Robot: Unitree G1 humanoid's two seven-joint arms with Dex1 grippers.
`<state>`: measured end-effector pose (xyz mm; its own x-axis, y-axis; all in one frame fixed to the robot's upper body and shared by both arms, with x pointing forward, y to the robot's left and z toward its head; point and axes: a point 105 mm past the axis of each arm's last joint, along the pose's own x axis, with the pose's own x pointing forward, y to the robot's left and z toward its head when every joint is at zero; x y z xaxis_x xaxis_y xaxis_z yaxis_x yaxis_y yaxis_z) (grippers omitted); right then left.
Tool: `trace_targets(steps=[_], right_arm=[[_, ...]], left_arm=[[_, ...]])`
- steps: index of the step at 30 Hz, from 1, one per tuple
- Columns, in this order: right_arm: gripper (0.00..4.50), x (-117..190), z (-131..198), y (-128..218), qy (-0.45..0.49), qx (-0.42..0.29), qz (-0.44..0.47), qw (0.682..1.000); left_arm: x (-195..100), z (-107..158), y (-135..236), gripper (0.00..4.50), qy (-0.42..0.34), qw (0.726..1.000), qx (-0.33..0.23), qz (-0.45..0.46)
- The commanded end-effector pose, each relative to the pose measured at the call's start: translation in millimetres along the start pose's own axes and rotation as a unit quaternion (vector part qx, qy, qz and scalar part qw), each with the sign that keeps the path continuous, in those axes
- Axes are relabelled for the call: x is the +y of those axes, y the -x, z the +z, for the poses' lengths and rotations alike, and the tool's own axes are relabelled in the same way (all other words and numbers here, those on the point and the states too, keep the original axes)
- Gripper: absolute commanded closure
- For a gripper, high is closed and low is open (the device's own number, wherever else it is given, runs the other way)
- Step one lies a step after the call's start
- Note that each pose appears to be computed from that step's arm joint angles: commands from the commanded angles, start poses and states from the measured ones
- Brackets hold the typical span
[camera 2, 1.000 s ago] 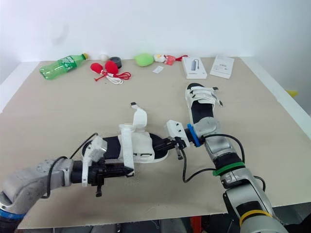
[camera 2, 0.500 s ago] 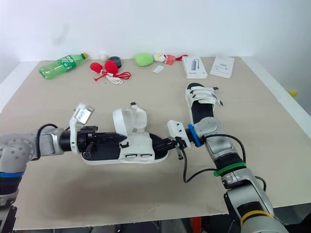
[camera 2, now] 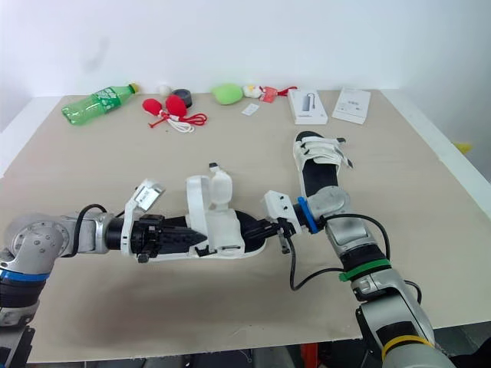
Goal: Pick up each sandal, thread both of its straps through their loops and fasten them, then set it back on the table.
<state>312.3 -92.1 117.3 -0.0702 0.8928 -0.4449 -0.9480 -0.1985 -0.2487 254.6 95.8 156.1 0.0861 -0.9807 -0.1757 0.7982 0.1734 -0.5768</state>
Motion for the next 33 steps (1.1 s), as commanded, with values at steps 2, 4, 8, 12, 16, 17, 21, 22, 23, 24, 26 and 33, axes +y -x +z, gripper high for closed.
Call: trace_targets(steps=[2, 4, 8, 12, 16, 17, 21, 22, 23, 24, 26, 33], right_arm=[[4.5, 1, -2, 4, 0.001, 0.01, -0.003, 1.0], [4.5, 1, -1, 3, 0.002, 0.009, -0.002, 1.0], [4.5, 1, -1, 2, 0.002, 0.008, -0.001, 1.0], [4.5, 1, -2, 1, 0.001, 0.008, -0.001, 1.0], [4.5, 1, -2, 1, 0.0, 0.008, -0.002, 1.0], [4.5, 1, -2, 2, 0.0, 0.008, -0.003, 1.0], [4.5, 2, -2, 2, -0.001, 0.008, -0.003, 1.0], [4.5, 2, -2, 2, -0.001, 0.008, -0.003, 1.0], [4.5, 3, -2, 2, -0.002, 0.008, -0.003, 1.0], [4.5, 3, -3, 2, -0.002, 0.008, -0.003, 1.0], [4.5, 4, -3, 2, -0.002, 0.009, -0.002, 1.0], [4.5, 5, -4, 2, -0.003, 0.01, -0.001, 1.0]], left_arm=[[1, -2, -5, 4.39, -0.016, 1.0, 0.013, 0.005], [5, 0, -6, 4.39, -0.024, 1.0, 0.009, 0.013], [11, 5, -9, 4.39, -0.051, 0.998, 0.009, 0.027], [13, 13, -13, 4.39, -0.07, 0.997, 0.002, 0.03], [10, 19, -14, 4.39, -0.077, 0.997, -0.002, 0.022], [7, 20, -14, 4.39, -0.079, 0.997, -0.003, 0.015], [0, 14, -13, 4.39, -0.079, 0.997, 0.016, -0.001], [-1, 12, -12, 4.39, -0.076, 0.997, 0.019, -0.002], [-1, 11, -11, 4.39, -0.072, 0.997, 0.019, -0.003], [-2, 10, -11, 4.39, -0.069, 0.997, 0.019, -0.004], [-2, 10, -9, 4.39, -0.062, 0.998, 0.013, -0.007], [-12, 13, 1, 4.39, -0.035, 0.999, 0.01, -0.028]])
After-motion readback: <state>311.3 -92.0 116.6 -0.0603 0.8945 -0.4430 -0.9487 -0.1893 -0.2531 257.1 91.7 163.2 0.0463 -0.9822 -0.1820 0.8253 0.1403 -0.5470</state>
